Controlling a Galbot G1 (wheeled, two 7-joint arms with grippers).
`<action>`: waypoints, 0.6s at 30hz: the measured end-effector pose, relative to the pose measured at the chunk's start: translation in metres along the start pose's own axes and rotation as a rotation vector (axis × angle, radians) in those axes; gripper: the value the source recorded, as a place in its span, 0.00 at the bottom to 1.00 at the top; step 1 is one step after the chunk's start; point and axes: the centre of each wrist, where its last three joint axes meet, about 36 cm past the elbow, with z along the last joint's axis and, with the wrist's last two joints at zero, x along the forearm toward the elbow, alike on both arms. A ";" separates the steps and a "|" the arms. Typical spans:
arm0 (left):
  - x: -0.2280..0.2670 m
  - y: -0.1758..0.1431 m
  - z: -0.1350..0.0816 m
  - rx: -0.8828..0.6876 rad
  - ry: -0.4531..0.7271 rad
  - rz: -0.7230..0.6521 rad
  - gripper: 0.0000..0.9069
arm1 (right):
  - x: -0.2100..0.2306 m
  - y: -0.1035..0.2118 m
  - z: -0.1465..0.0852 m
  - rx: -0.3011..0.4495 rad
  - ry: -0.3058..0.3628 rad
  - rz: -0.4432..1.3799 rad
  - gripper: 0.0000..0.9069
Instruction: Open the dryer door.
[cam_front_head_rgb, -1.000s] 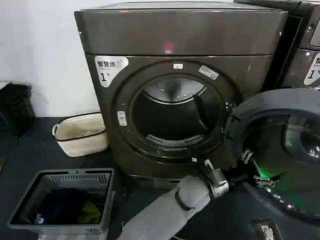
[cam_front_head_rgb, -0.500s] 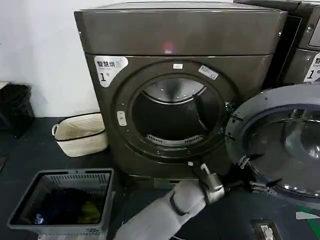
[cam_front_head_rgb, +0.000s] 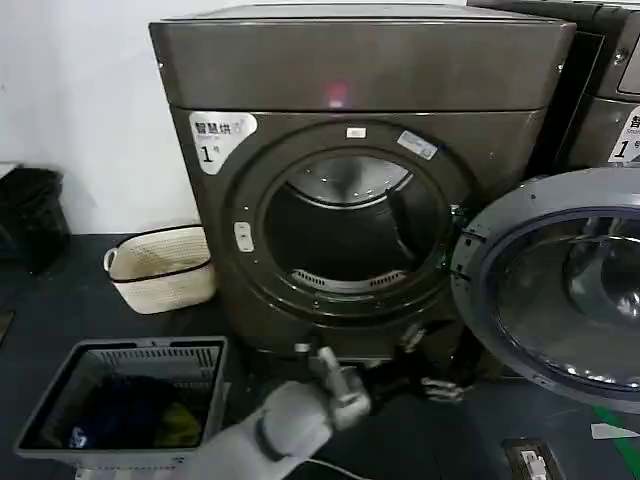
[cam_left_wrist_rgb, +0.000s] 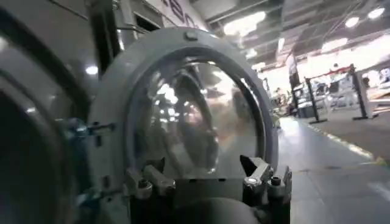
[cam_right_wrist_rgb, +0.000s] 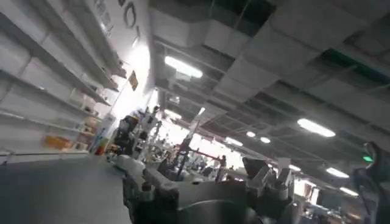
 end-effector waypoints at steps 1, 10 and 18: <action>0.012 0.000 -0.002 -0.007 0.005 -0.005 1.00 | -0.001 0.003 0.000 -0.002 -0.001 -0.005 1.00; 0.105 0.002 -0.027 -0.099 0.092 -0.055 1.00 | -0.008 0.029 -0.002 -0.026 -0.029 -0.046 1.00; 0.191 0.023 -0.041 -0.349 0.294 -0.061 1.00 | -0.013 0.044 0.007 -0.038 -0.007 -0.070 1.00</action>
